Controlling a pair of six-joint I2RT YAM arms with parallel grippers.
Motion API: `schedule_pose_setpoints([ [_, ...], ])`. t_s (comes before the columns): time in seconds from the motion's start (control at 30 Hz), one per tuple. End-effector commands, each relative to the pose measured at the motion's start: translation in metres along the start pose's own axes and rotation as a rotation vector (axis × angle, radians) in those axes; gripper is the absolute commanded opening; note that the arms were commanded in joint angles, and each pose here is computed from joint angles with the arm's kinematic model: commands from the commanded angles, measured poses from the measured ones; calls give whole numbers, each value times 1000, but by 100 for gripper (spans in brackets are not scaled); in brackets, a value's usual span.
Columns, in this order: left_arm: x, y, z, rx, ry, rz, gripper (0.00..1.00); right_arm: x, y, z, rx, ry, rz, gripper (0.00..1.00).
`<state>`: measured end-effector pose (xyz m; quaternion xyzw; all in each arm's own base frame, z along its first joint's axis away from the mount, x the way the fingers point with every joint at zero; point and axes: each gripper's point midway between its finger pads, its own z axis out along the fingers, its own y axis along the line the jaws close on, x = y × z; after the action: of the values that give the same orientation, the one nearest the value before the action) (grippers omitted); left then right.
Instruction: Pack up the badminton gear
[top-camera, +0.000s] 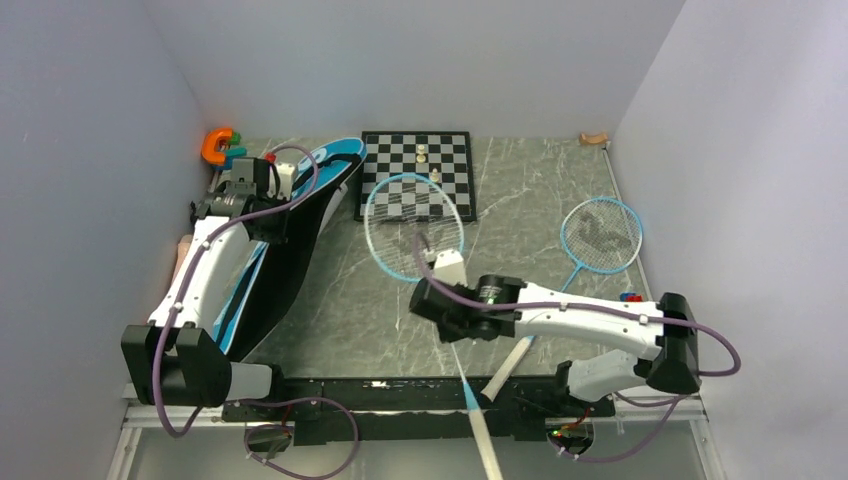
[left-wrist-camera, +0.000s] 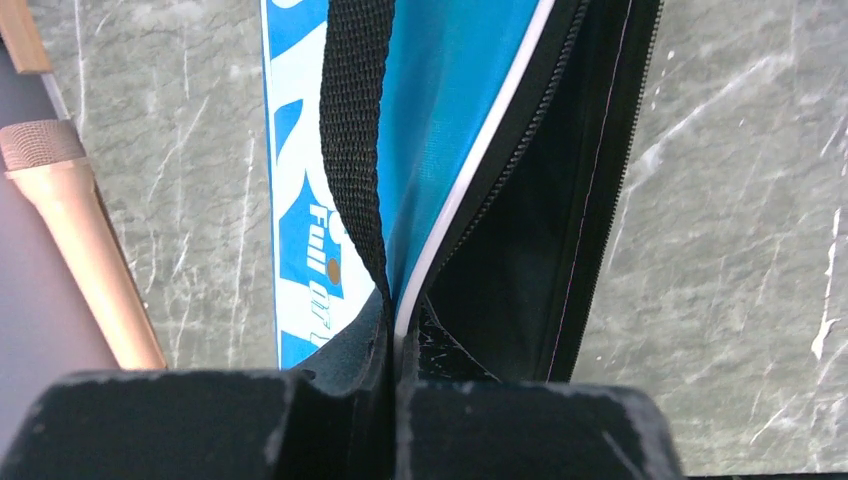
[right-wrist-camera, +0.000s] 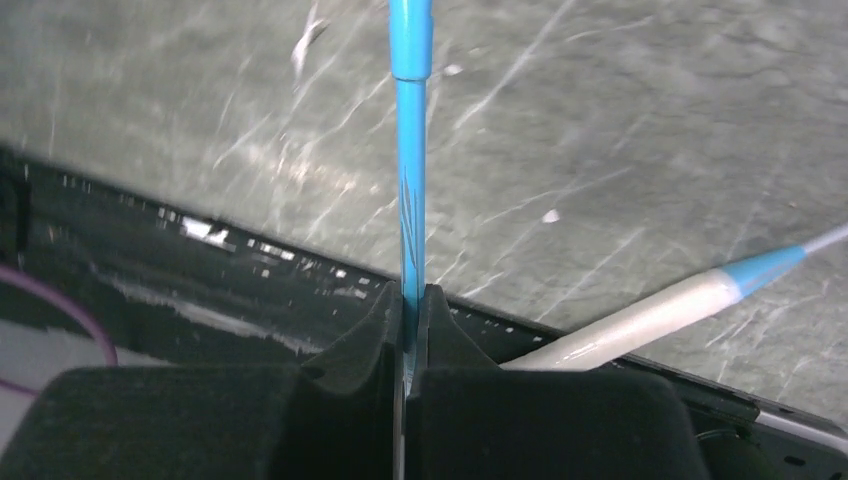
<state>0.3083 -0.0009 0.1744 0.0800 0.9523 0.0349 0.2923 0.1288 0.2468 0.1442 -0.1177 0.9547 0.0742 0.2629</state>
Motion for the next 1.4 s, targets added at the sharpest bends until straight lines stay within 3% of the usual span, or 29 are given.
schedule_pose_setpoints([
  [0.0,-23,-14,8,63,-82,-57,0,7,38,-14,-59,-21,-114,0],
  [0.4,-20,-45,22,134,-76,14,0,26,119,-2,-164,62,-322,0],
  [0.8,-48,-27,11,33,-126,49,0,41,128,22,-109,157,-430,0],
  [1.37,-38,-53,6,134,-100,60,0,-67,157,53,-166,143,-227,0],
])
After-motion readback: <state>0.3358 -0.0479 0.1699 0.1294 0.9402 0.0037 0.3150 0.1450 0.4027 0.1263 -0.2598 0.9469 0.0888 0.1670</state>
